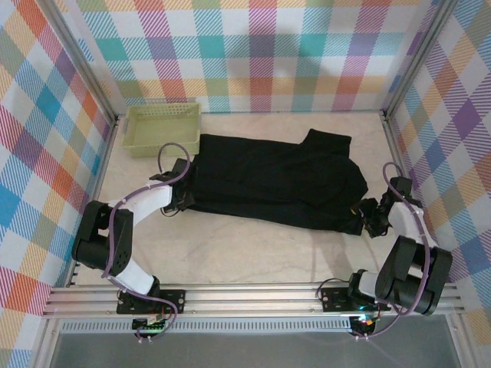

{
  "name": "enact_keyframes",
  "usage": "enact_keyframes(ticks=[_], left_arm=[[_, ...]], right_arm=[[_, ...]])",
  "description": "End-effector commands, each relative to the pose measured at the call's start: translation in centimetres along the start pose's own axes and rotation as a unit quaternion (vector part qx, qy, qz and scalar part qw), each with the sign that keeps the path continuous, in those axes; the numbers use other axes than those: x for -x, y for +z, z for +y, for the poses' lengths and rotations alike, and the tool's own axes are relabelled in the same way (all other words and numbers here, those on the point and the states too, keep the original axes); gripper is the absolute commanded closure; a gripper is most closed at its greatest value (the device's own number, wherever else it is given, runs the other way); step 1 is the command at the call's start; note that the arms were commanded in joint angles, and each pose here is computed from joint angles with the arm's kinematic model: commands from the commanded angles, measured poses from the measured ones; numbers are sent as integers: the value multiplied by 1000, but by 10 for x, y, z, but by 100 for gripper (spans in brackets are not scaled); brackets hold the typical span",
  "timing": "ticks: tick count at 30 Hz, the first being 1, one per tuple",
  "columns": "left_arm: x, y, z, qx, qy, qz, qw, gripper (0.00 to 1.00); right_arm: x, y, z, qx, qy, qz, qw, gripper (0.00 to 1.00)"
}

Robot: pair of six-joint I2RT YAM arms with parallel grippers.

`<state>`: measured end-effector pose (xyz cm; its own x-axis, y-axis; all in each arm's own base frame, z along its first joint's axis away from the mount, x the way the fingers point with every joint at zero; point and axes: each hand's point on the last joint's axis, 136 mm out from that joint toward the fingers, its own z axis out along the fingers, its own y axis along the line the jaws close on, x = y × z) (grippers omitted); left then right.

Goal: Fold the inside-out t-shirt

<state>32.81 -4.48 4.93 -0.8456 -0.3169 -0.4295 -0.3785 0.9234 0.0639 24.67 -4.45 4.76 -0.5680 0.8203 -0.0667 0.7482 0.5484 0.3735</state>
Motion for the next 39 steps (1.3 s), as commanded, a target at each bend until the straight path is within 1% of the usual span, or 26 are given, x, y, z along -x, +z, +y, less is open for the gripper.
enact_keyframes(ticks=[1,2,5,7,8,9,13,15,17,20,23,24,26,27,28,29,31,33,35,37,39], left_arm=[[4,0,10,19,-6,2,1000,100],[4,-1,9,17,-6,1,1000,100],[5,-2,8,12,-8,1,1000,100],[5,-2,8,13,-8,2,1000,100],[6,-2,9,16,-8,1,1000,100],[6,-3,11,21,-10,-1,1000,100],[10,-2,14,8,-29,5,1000,100],[12,-3,18,5,-38,4,999,100],[15,-4,23,12,-38,0,999,100],[15,-7,28,21,-38,-4,999,100],[11,-6,29,18,-38,-2,999,100],[8,-5,27,13,-34,6,999,95],[2,-2,23,6,-25,21,999,84],[0,-2,21,5,-19,27,999,78],[-1,-4,20,8,-13,28,999,74],[2,-9,18,13,-7,21,1000,70],[14,-29,13,15,4,-11,1000,64],[32,-56,2,11,10,-56,998,58],[42,-75,-16,-7,21,-80,997,54],[44,-83,-42,-40,37,-84,995,52],[38,-76,-67,-72,49,-68,994,52]], right_arm=[[-12,7,16,42,2,23,999,35],[-16,9,17,46,4,28,999,36],[-22,17,19,54,7,39,998,48],[-20,19,16,46,5,37,998,61],[-18,19,13,37,4,29,999,68],[-15,18,11,28,1,19,999,74],[4,7,-6,-27,-6,-39,999,81],[14,-1,-10,-44,-10,-70,997,83],[18,-8,-11,-51,-12,-84,995,86],[24,-17,-14,-63,-12,-106,992,88],[24,-21,-9,-52,-21,-109,992,88],[23,-21,-6,-44,-27,-106,993,84],[21,-25,1,-30,-37,-99,994,68],[21,-28,11,-10,-51,-98,994,60],[20,-32,20,6,-60,-93,994,56],[19,-38,30,21,-70,-89,993,54],[13,-47,57,56,-106,-87,989,46],[3,-52,82,66,-151,-81,983,42],[-13,-46,99,72,-174,-56,980,40],[-26,-35,112,88,-180,-27,979,40],[-39,-19,118,94,-176,1,980,40]])
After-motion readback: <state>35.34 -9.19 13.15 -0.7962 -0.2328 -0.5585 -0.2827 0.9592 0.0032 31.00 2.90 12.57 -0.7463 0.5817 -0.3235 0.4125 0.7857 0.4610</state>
